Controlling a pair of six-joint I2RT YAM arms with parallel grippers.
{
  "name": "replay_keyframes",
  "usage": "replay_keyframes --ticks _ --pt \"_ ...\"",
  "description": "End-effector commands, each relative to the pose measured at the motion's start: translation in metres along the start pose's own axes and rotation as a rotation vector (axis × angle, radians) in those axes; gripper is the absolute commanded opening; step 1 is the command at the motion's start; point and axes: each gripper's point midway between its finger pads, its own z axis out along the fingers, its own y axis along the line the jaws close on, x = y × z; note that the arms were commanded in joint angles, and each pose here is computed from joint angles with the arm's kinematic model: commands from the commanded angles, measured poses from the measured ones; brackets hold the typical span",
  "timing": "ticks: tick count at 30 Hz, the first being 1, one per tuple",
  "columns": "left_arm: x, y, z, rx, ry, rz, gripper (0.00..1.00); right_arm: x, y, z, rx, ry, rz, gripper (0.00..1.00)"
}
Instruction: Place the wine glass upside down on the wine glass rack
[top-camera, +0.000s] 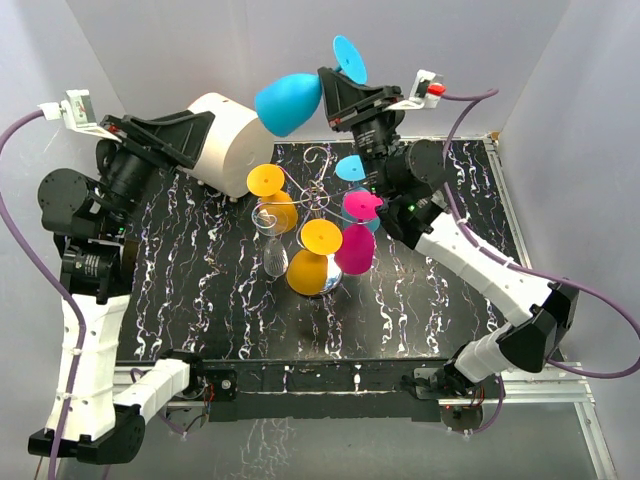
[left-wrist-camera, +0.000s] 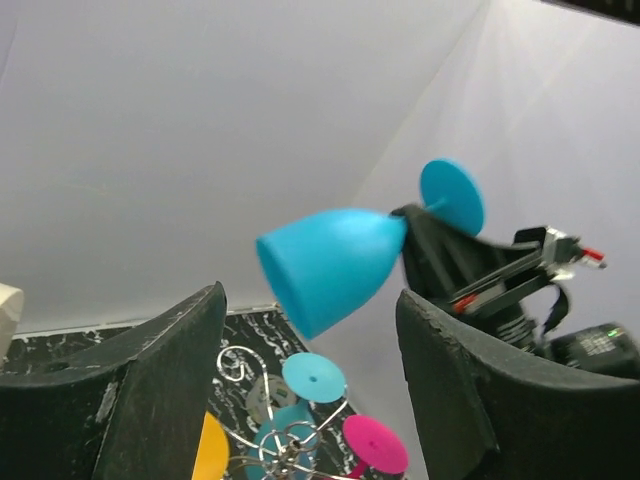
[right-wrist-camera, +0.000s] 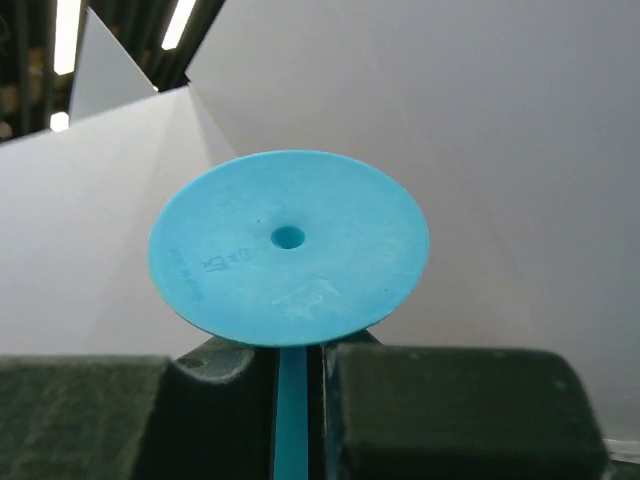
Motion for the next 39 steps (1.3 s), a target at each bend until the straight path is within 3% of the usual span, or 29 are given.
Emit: replay_keyframes --ticks 1,9,19,28,39 --pt "-0.002 -0.013 -0.002 -0.002 0.048 -0.119 0.68 -0.007 0.001 -0.011 -0.093 -0.040 -0.301 0.00" --pt "0.018 -0.030 0.023 0.149 0.166 -0.366 0.68 0.001 0.001 -0.006 -0.141 -0.049 -0.447 0.00" --pt "0.009 -0.068 0.060 0.288 0.234 -0.628 0.66 0.024 0.011 -0.002 -0.261 -0.033 -0.656 0.00" --pt "0.030 -0.064 0.074 0.252 0.277 -0.632 0.58 0.048 0.022 -0.002 -0.374 -0.004 -0.771 0.00" --pt "0.053 -0.044 0.083 0.165 0.334 -0.555 0.38 0.063 0.030 -0.007 -0.464 0.010 -0.793 0.00"
